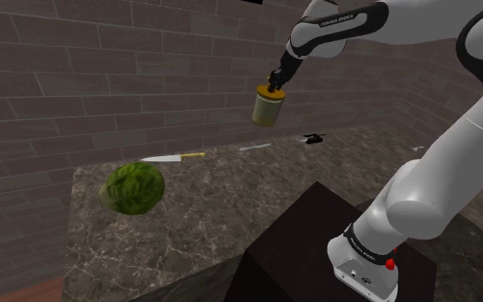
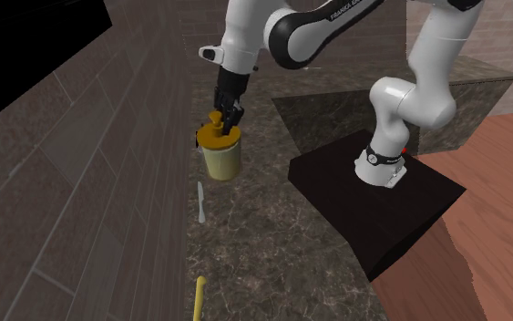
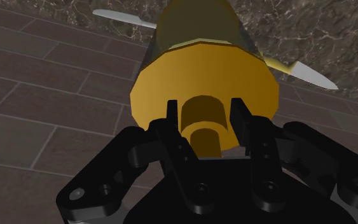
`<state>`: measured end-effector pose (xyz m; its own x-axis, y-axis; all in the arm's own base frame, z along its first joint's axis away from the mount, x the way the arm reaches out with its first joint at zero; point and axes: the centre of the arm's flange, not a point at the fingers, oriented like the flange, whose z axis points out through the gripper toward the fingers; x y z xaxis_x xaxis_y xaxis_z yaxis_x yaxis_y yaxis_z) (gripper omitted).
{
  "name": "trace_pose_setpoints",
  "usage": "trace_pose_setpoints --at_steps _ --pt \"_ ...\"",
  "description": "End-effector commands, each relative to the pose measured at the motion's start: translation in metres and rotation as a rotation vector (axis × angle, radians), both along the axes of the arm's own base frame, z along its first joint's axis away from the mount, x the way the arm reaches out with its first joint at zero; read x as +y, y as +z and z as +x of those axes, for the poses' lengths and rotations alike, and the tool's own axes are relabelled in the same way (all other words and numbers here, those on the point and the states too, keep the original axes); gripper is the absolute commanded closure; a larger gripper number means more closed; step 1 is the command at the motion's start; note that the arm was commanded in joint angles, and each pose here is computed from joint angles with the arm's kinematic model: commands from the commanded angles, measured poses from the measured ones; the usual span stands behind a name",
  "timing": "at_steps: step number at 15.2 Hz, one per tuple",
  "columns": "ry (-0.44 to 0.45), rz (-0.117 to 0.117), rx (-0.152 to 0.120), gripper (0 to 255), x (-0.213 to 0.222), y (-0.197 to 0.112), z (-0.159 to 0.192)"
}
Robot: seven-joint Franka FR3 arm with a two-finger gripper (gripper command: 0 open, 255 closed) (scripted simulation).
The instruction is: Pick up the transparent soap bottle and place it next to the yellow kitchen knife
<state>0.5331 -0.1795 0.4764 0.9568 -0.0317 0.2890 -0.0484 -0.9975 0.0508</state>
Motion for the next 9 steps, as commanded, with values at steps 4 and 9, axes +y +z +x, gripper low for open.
trace_pose_setpoints --at_steps 4,9 --pt "-0.002 -0.001 -0.002 255 0.067 0.003 0.010" --pt "-0.002 -0.001 -0.002 255 0.132 0.003 0.020"
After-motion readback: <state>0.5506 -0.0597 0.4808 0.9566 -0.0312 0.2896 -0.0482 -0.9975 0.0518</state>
